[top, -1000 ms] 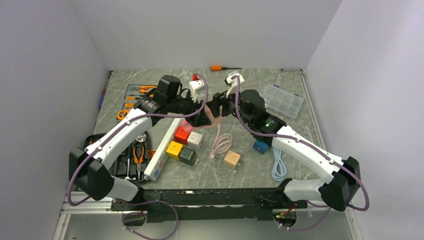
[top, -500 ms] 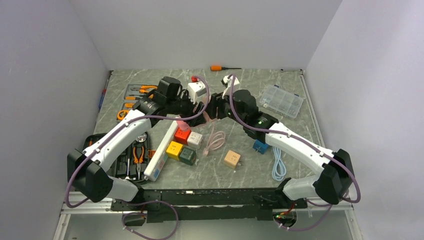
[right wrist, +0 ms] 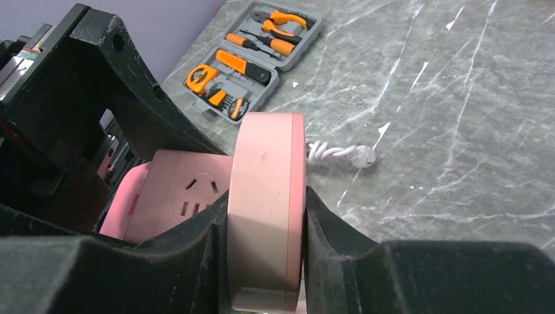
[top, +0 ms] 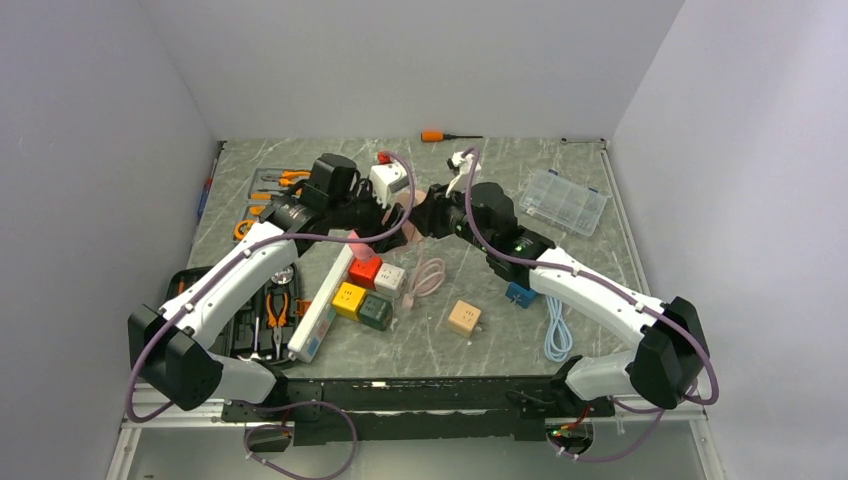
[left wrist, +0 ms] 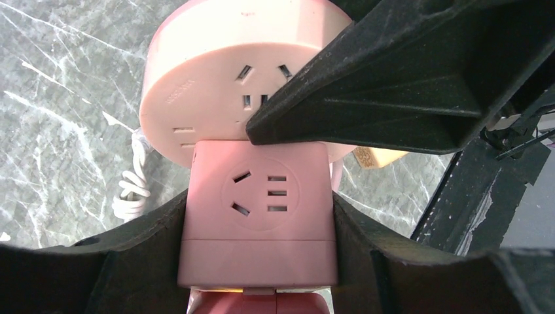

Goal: Pull the plug off the socket
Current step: Remove the plug from the socket, then place the socket at the center of the board.

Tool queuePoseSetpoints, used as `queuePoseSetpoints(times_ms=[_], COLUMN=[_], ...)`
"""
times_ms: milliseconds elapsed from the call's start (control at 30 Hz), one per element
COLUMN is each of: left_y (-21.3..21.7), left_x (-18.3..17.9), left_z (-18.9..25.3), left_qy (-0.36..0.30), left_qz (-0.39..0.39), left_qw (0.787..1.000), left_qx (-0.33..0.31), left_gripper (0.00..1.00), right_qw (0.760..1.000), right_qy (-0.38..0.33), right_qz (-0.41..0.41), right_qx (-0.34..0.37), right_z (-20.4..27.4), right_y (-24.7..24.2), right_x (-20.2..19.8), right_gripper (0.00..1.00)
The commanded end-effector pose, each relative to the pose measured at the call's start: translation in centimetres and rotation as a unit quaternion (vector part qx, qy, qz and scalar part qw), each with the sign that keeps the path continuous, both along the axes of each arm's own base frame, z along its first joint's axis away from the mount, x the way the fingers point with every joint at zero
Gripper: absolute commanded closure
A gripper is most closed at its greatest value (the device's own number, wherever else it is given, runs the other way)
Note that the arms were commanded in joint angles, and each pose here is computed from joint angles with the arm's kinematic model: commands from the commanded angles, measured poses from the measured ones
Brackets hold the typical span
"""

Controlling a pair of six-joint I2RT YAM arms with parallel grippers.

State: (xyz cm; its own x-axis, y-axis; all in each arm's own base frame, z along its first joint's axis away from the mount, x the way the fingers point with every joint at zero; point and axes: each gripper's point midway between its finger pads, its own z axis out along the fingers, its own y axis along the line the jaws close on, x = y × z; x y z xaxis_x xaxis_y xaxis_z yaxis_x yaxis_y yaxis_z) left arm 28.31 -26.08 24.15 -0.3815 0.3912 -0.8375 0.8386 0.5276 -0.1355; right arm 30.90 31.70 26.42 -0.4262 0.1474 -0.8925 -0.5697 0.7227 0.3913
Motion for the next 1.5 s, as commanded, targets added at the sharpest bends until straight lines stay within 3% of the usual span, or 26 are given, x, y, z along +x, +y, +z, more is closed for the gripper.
queuePoseSetpoints(times_ms=[0, 233, 367, 700, 967, 1400, 1467], left_y=[-1.3, -1.6, -1.1, 1.3, 1.8, 1.2, 0.4], left_x=[-0.6, -0.1, 0.0, -0.4, -3.0, -3.9, -4.5], left_z=[6.4, 8.3, 9.0, 9.4, 9.5, 1.0, -0.8], left_qy=[-0.069, -0.079, -0.095, -0.11, -0.111, -0.037, -0.023], left_qz=[-0.029, -0.035, -0.043, -0.033, -0.057, -0.077, -0.091], left_qw=[0.994, 0.993, 0.992, 0.993, 0.991, 0.996, 0.996], left_qx=[-0.084, -0.086, -0.073, -0.014, -0.041, 0.006, 0.011], left_gripper=[1.0, 1.0, 1.0, 1.0, 1.0, 1.0, 1.0], right_qw=[0.998, 0.997, 0.985, 0.957, 0.955, 0.927, 0.919], right_qy=[-0.024, -0.032, -0.03, -0.021, 0.04, 0.149, 0.165], right_qz=[0.029, -0.045, -0.109, -0.167, -0.183, -0.241, -0.25], right_qx=[0.044, -0.049, -0.129, -0.235, -0.23, -0.246, -0.257], right_z=[1.9, -1.4, -4.0, -7.5, -9.9, -15.3, -16.5], right_y=[1.2, -1.1, -4.4, -9.8, -10.9, -12.6, -13.1], right_x=[-0.8, 1.8, 3.6, 5.8, 8.4, 16.3, 16.8], right_gripper=[0.98, 1.0, 1.0, 1.0, 1.0, 1.0, 0.91])
